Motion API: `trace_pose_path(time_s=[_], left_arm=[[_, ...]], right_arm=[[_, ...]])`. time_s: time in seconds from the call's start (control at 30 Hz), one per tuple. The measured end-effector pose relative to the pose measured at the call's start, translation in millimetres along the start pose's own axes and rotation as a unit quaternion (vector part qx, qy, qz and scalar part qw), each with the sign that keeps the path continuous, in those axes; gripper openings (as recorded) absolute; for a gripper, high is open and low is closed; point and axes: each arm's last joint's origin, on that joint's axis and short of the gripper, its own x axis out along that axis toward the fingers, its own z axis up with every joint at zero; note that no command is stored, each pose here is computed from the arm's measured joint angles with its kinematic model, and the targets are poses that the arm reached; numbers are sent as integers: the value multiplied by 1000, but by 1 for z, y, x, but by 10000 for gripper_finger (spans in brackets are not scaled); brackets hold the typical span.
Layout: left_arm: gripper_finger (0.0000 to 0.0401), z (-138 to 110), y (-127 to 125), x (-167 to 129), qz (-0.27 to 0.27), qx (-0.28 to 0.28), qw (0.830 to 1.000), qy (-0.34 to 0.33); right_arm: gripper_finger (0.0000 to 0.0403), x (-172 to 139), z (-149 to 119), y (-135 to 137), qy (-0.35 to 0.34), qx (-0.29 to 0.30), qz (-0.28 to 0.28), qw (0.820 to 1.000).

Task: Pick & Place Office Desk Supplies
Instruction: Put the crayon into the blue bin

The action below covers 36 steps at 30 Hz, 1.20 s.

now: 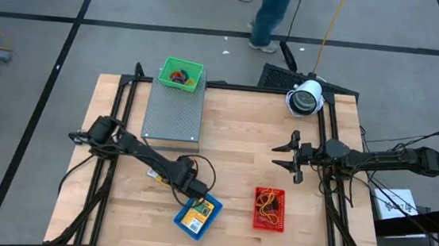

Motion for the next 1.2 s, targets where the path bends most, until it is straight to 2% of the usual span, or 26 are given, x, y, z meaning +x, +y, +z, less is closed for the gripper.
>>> trace_pose_path(time_s=[0.23, 0.33, 0.43, 0.73, 0.97, 1.2], left_arm=[[245, 0, -2, 5, 8, 0, 1000, 2], [224, 0, -2, 5, 8, -6, 1000, 2], [182, 1, -3, 5, 7, -4, 1000, 2], [14, 0, -2, 6, 11, 14, 1000, 2], [6, -1, -2, 3, 4, 28, 1000, 4], [4, -9, 10, -25, -42, 31, 999, -6]], right_arm=[[181, 0, 0, 0, 0, 0, 0, 1000], [181, 0, 0, 0, 0, 0, 0, 1000], [181, 0, 0, 0, 0, 0, 0, 1000], [181, 0, 0, 0, 0, 0, 0, 1000], [181, 0, 0, 0, 0, 0, 0, 1000], [181, 0, 0, 0, 0, 0, 0, 1000]])
